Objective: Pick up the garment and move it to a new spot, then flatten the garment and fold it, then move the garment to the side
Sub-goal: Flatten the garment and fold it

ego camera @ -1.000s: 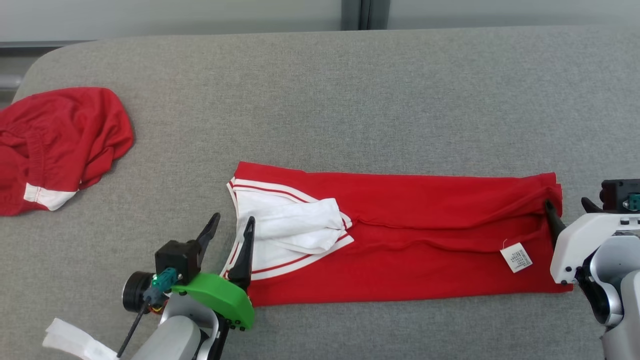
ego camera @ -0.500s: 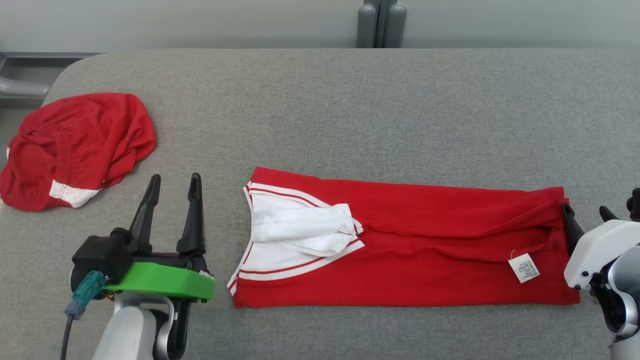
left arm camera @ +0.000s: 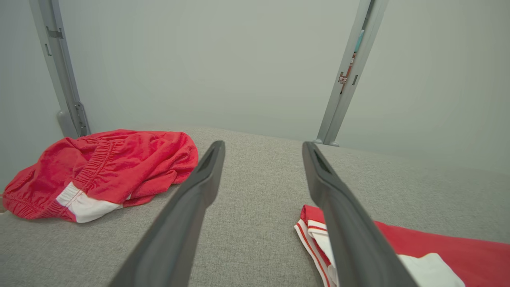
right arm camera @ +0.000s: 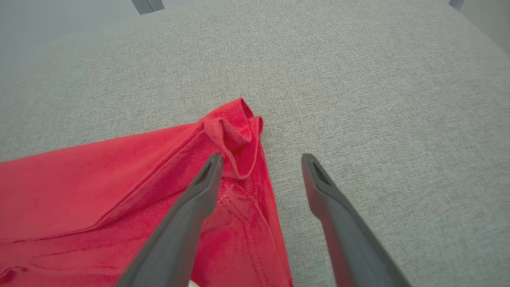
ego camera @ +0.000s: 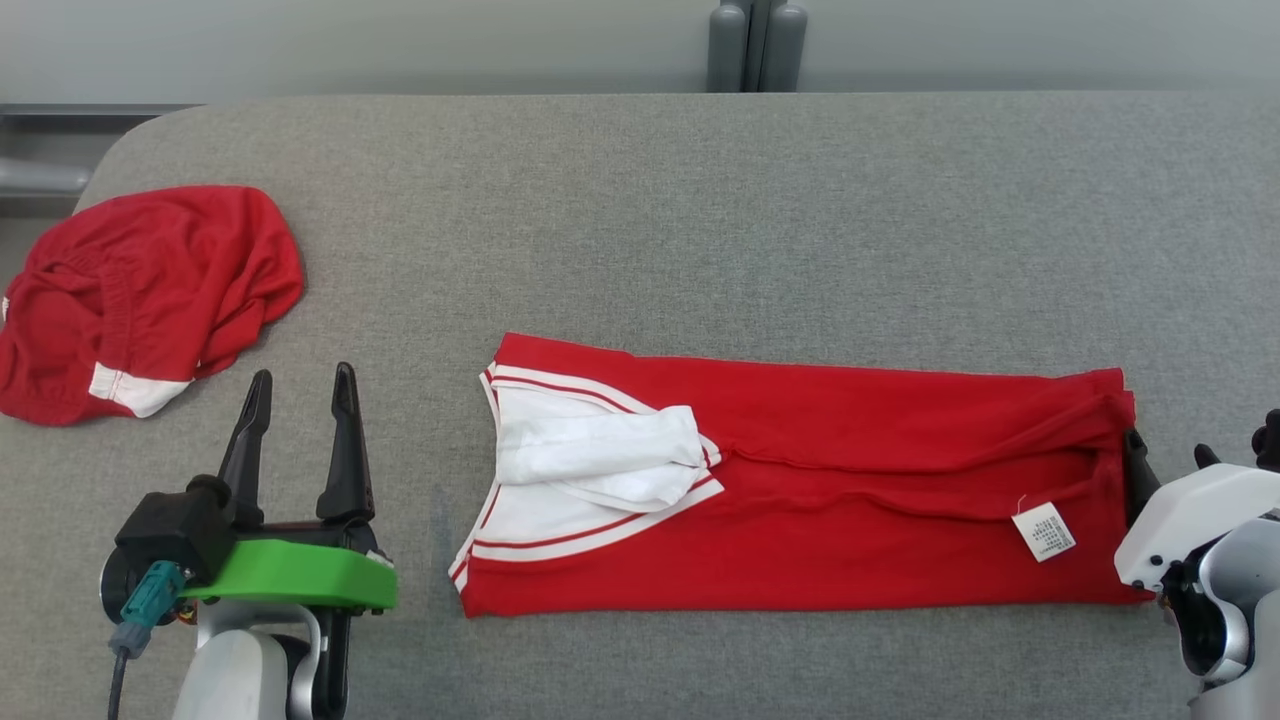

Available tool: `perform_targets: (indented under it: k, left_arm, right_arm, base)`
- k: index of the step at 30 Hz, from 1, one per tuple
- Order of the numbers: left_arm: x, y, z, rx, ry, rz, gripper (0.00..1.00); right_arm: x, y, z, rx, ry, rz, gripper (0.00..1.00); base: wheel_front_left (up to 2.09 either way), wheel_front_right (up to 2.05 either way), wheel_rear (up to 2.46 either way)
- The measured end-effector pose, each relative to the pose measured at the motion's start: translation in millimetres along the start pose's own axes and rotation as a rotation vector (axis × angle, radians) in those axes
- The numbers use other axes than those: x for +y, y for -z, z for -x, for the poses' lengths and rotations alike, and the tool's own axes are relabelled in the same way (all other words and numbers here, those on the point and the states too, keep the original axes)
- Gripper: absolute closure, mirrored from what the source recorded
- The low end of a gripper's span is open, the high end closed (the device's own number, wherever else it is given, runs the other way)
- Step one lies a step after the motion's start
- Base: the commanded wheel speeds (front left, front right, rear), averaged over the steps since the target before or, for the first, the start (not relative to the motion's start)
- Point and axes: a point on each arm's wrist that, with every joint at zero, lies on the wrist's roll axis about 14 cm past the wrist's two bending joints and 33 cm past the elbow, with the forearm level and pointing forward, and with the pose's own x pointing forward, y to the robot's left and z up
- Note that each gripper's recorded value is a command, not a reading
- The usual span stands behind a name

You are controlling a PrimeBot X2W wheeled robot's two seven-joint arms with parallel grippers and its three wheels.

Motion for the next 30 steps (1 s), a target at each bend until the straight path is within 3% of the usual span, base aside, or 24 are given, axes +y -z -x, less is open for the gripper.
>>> perform_targets:
  k: [8, 21, 28, 29, 30]
  left_arm:
    - [-1, 6, -2, 0.015, -0.001, -0.002, 0.00]
    - [-1, 18, -4, 0.047, 0.001, 0.003, 0.00]
    - [6, 20, -2, 0.055, -0.016, -0.003, 0.00]
    - [7, 20, -2, 0.055, -0.018, -0.005, 0.00]
    - [7, 20, -2, 0.055, -0.019, -0.005, 0.00]
  right_arm:
    - [1, -20, -10, -0.073, 0.009, -0.039, 0.00]
    - [8, 38, -30, 0.142, 0.006, -0.048, 0.00]
    - [16, 52, -38, 0.200, -0.015, -0.022, 0.00]
    - [16, 52, -39, 0.206, -0.018, -0.013, 0.55]
    - [18, 53, -40, 0.212, -0.022, -0.005, 0.78]
  base:
    - [0.00, 0.00, 0.00]
    - [0.00, 0.00, 0.00]
    - [0.00, 0.00, 0.00]
    - [0.00, 0.00, 0.00]
    - [0.00, 0.00, 0.00]
